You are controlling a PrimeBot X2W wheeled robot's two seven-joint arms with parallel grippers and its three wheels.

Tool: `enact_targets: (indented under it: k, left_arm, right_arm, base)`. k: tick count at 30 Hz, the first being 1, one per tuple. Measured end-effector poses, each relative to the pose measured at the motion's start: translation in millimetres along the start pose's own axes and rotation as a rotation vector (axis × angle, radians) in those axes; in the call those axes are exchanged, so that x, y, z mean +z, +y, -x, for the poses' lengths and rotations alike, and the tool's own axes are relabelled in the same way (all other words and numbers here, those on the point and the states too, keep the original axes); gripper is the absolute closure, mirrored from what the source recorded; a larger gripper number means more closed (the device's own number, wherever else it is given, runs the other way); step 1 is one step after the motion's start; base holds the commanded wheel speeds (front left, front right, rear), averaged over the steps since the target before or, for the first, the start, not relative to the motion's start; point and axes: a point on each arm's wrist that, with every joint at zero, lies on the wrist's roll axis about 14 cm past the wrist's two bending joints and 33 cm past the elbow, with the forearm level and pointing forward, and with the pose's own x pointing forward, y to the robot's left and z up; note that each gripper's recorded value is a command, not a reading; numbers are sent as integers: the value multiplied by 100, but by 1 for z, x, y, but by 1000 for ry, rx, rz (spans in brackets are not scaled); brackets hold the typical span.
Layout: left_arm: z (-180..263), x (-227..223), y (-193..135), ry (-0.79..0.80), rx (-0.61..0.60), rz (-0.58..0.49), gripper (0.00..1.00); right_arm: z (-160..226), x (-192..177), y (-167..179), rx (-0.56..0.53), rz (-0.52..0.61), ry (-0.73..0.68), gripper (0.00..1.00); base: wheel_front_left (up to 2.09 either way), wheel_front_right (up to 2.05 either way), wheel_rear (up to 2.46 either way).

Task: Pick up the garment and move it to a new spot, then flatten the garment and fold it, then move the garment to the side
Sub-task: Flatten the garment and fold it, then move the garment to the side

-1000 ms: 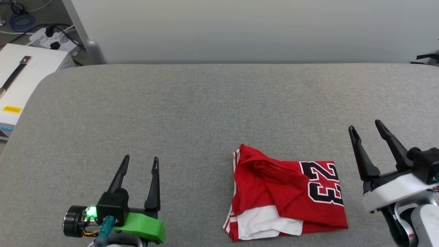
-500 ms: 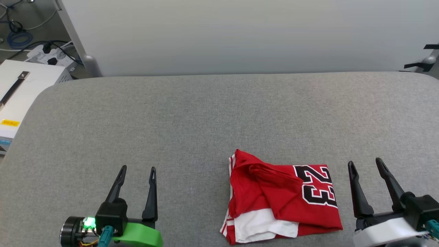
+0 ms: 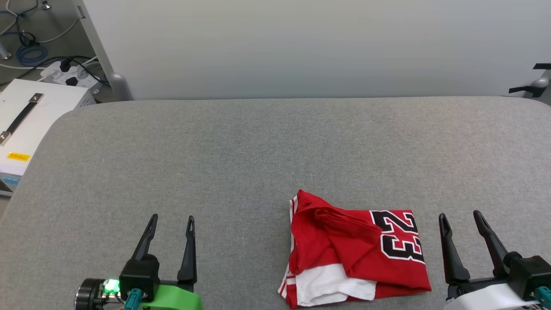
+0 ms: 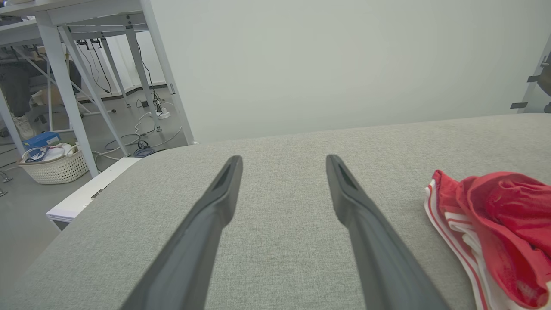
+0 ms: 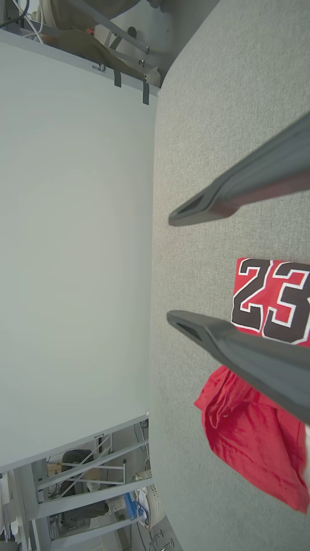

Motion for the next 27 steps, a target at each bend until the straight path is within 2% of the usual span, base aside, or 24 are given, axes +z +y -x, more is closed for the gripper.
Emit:
enact_targets:
  k: [10, 18, 23, 27]
  left_arm:
    - [1, -2, 2, 7, 7, 2, 0]
    - [0, -10, 3, 31, 10, 5, 0]
    - [-3, -14, 4, 45, 12, 5, 0]
    - [-6, -16, 4, 50, 10, 6, 0]
  right_arm:
    - [-3, -1, -3, 13, 28, 7, 0]
    - [-41, 32, -28, 60, 149, -52, 0]
    - [-66, 38, -39, 96, 172, 47, 0]
    - [-76, 20, -40, 138, 151, 222, 0]
  base:
    - [0, 0, 0]
    - [0, 0, 0]
    - [0, 0, 0]
    - [0, 0, 0]
